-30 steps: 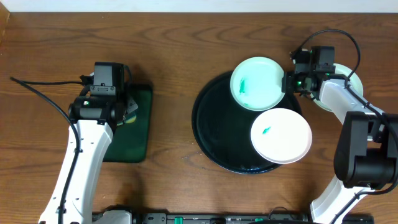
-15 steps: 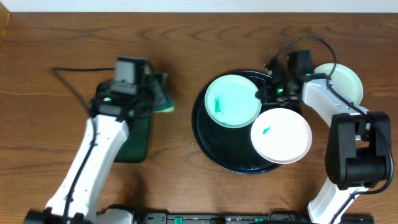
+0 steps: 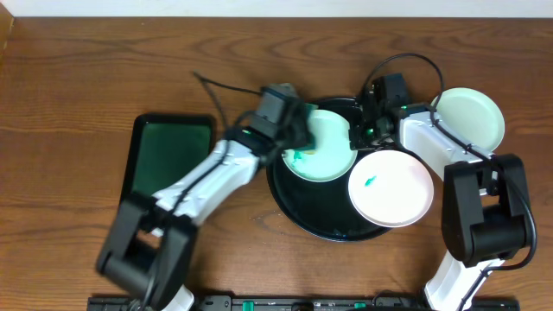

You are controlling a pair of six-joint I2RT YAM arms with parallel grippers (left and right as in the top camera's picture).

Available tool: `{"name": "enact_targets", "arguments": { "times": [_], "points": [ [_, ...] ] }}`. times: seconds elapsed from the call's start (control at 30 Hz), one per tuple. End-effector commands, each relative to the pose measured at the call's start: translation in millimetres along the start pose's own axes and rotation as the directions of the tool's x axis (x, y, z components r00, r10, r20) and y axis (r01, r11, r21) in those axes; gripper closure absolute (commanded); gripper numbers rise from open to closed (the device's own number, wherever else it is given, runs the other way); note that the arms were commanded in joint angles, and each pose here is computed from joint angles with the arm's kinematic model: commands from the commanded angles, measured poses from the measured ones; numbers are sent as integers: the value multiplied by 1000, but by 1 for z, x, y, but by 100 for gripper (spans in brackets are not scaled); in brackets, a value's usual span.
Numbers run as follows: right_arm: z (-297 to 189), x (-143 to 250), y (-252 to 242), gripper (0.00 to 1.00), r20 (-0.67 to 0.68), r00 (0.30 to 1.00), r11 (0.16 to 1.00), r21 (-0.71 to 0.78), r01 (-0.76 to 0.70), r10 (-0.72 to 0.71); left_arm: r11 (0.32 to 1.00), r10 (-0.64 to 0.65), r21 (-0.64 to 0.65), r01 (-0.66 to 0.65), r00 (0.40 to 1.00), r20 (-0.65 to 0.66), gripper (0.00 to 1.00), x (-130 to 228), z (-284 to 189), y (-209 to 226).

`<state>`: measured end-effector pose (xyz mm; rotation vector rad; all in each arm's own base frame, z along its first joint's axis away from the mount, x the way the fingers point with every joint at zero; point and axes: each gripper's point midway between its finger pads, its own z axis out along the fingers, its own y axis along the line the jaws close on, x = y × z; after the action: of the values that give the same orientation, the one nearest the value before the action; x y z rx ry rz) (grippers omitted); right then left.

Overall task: Clean dirty plates on tray and stack at the side
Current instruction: 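Scrub the back green plate with the sponge in the left gripper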

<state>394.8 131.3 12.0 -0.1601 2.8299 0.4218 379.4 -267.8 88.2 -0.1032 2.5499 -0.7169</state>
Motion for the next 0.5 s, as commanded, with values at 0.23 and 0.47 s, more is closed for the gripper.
{"name": "enact_targets", "arguments": {
  "times": [0.23,0.47],
  "points": [
    [-4,0,6,99,11,1000,1000,23,-14,14,971,50,-235,-49,999,0,92,41,54,37],
    [-3,2,6,99,6,1000,1000,24,-14,14,831,144,-552,-66,985,99,93,20,25,95]
  ]
}}
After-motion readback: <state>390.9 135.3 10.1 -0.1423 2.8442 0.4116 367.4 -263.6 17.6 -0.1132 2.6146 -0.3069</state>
